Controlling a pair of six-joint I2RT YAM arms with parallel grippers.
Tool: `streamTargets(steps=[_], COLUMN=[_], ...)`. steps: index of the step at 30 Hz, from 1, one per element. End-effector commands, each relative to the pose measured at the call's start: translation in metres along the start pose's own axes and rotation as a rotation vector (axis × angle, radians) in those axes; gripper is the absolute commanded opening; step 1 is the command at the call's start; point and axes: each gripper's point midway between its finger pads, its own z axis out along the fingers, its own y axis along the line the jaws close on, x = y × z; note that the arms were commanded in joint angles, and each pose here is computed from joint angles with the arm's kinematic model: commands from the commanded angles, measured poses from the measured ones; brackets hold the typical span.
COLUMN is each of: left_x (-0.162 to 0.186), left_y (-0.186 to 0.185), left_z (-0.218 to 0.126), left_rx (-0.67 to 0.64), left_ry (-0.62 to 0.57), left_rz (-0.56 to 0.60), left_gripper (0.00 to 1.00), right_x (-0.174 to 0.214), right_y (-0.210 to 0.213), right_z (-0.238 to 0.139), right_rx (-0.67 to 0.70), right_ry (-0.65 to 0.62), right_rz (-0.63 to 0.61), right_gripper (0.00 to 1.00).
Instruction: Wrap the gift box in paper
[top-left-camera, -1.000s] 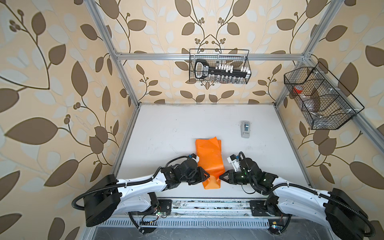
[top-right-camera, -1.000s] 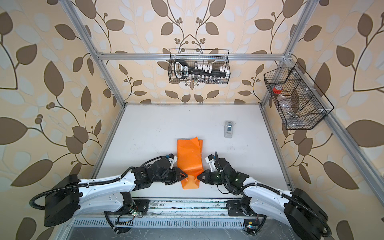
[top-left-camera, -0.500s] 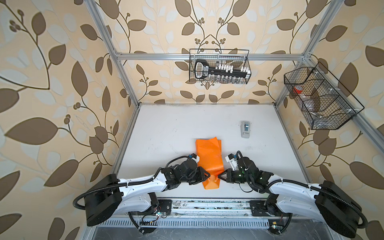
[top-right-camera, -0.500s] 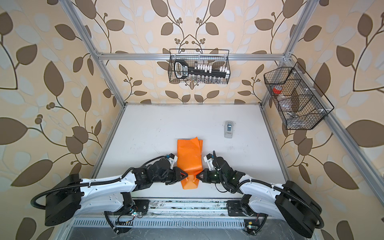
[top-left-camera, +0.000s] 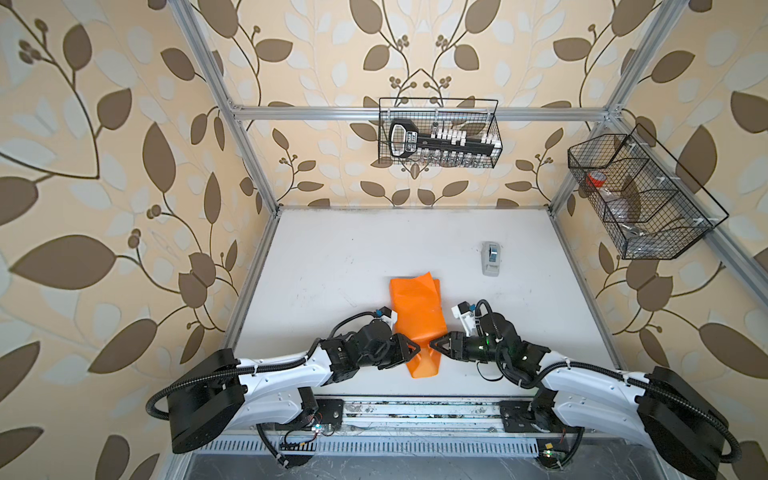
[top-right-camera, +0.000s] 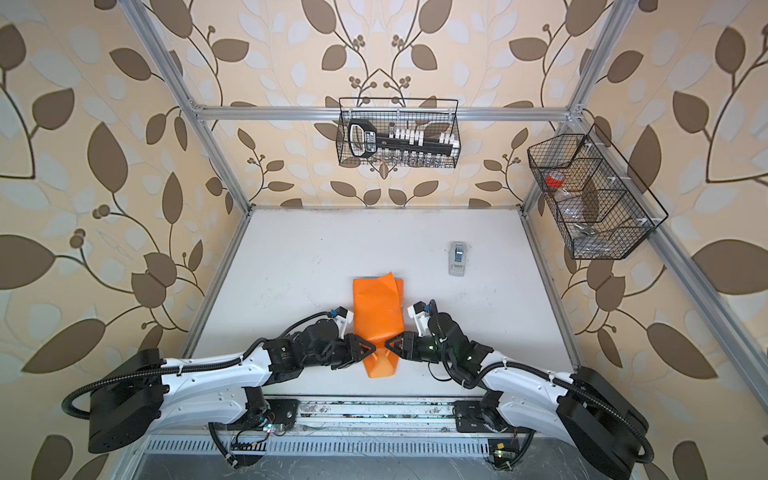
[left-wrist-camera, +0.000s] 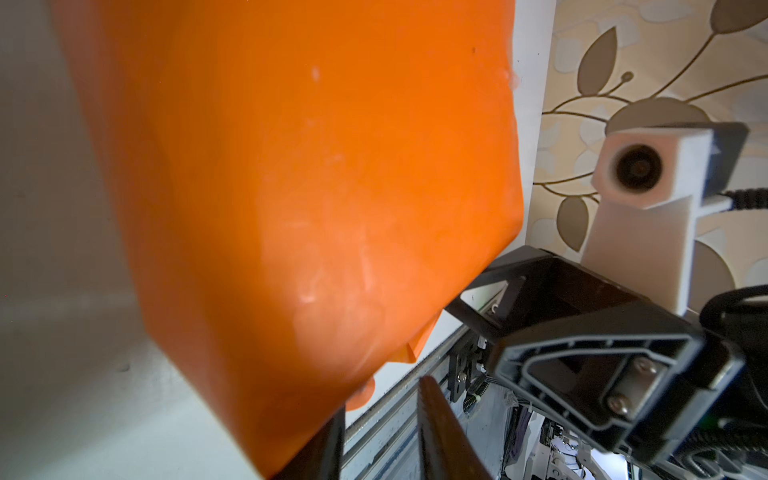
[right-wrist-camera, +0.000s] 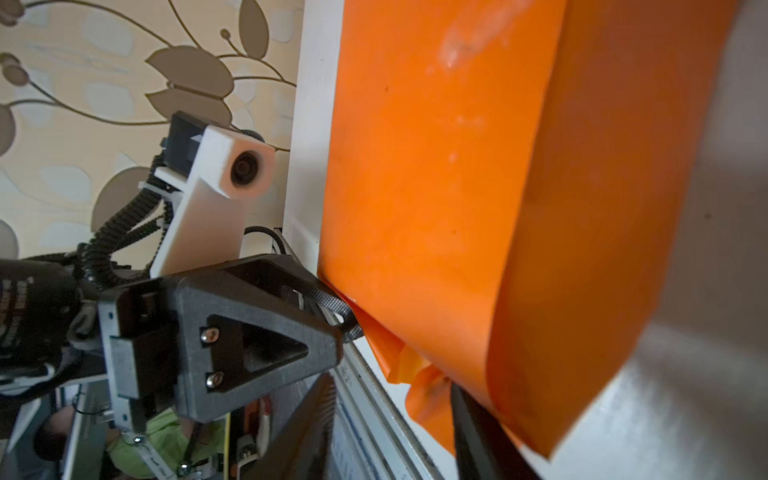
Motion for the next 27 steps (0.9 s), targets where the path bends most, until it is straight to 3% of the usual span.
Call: streamTargets(steps=[1,10,20,27], left_x=[-0.007,-0.018,-0.029,-0.037], left_y=[-0.012,-0.022,-0.028,-0.034], left_z=[-0.003,0.002,0.016,0.016], left_rx=[0.058,0.082,0.137,0.148], left_ry=[-0.053,-0.101,-0.149,-0.183], left_rz=[0.009,-0.016,-0.073,-0.077], left_gripper=[0.32,0.39,0.40,0.40], right_x=[-0.007,-0.018,-0.029,-0.034], right_y=[0.001,0.004,0.006,0.007], right_z=[-0.003,-0.001,-0.006,-0.013], right_rx=[-0.016,-0.018,-0.081,-0.100], right_ry=[-0.061,-0.106,-0.198,-0.243], right_rz=[0.020,0.047,0.148,0.192], right_gripper=[0.53,0.58,0.72,0.74])
